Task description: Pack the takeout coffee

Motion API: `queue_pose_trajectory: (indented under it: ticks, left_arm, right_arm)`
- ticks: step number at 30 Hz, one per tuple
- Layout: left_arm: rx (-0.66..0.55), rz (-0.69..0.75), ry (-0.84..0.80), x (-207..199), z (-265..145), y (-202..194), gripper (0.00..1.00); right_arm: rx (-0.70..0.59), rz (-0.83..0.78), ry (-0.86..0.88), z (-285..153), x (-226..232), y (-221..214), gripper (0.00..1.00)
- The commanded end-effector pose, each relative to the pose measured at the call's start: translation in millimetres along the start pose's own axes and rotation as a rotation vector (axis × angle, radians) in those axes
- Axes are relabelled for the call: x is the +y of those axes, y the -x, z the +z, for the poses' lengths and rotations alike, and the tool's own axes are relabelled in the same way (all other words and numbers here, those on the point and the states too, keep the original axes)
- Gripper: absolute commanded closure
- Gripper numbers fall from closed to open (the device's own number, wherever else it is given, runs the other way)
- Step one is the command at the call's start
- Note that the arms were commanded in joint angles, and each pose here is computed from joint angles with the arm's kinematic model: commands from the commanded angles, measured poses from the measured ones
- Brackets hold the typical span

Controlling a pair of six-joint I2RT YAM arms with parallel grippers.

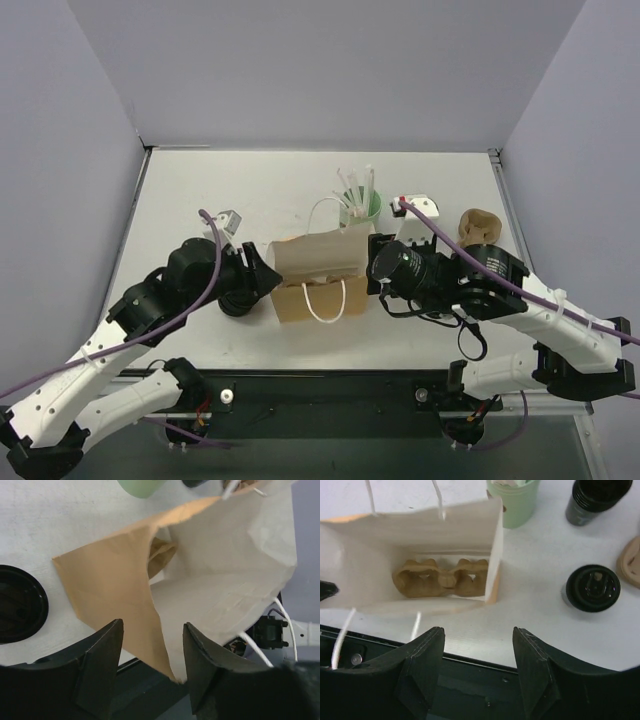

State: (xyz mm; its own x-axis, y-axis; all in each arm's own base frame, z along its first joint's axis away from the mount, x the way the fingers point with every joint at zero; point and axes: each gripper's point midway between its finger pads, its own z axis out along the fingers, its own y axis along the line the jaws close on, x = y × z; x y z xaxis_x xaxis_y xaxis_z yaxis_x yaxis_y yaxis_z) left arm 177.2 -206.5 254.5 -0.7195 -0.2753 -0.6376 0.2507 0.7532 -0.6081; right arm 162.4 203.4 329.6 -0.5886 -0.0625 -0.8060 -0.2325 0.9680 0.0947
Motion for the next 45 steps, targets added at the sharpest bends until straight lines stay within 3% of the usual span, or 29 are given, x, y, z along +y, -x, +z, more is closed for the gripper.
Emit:
queue_pose_trajectory:
  ticks: [1, 6, 9, 15, 18, 24, 26, 30, 32, 33, 36, 42, 45]
  left_arm:
    - [-0.087, 0.156, 0.075, 1, -19, 35, 0.37]
    - [-0.123, 0.344, 0.131, -4, -15, 66, 0.34]
    - [-0.13, 0.388, 0.166, -9, 0, 82, 0.33]
    - [-0.178, 0.439, 0.178, -15, 21, 104, 0.33]
    - [-0.193, 0.467, 0.156, -18, 30, 113, 0.33]
    - [-0.152, 0.436, 0.165, -1, 43, 119, 0.33]
    - [-0.174, 0.435, 0.144, -11, 34, 128, 0.34]
    - [-0.25, 0.375, 0.097, -41, -3, 153, 0.34]
    - [-0.281, 0.31, 0.108, -43, -15, 159, 0.34]
    - [-0.28, 0.303, 0.108, -44, -21, 158, 0.34]
    - [-0.243, 0.274, 0.161, -29, -25, 147, 0.34]
    - [-0.167, 0.246, 0.147, -15, -29, 113, 0.34]
    - [-0.147, 0.23, 0.154, -7, -32, 101, 0.34]
  right_arm:
    - [0.03, 0.166, -0.177, -2, -34, -17, 0.43]
    - [0.079, 0.284, -0.179, 0, -23, -20, 0.39]
    - [0.071, 0.39, -0.197, 10, -18, -11, 0.34]
    - [0.08, 0.684, -0.205, 47, -8, -12, 0.34]
    - [0.038, 0.724, -0.222, 57, -6, -6, 0.34]
    - [0.085, 0.748, -0.258, 80, 8, -17, 0.34]
    - [0.107, 0.737, -0.271, 83, 9, -24, 0.37]
    - [0.124, 0.699, -0.31, 90, -3, -37, 0.51]
    - [0.114, 0.626, -0.323, 89, -16, -33, 0.67]
    - [0.109, 0.605, -0.317, 86, -20, -28, 0.83]
    - [0.152, 0.488, -0.257, 73, -28, -11, 1.0]
    - [0.371, 0.158, -0.244, 32, -49, -29, 1.0]
    - [0.351, 0.111, -0.293, 22, -67, -28, 1.0]
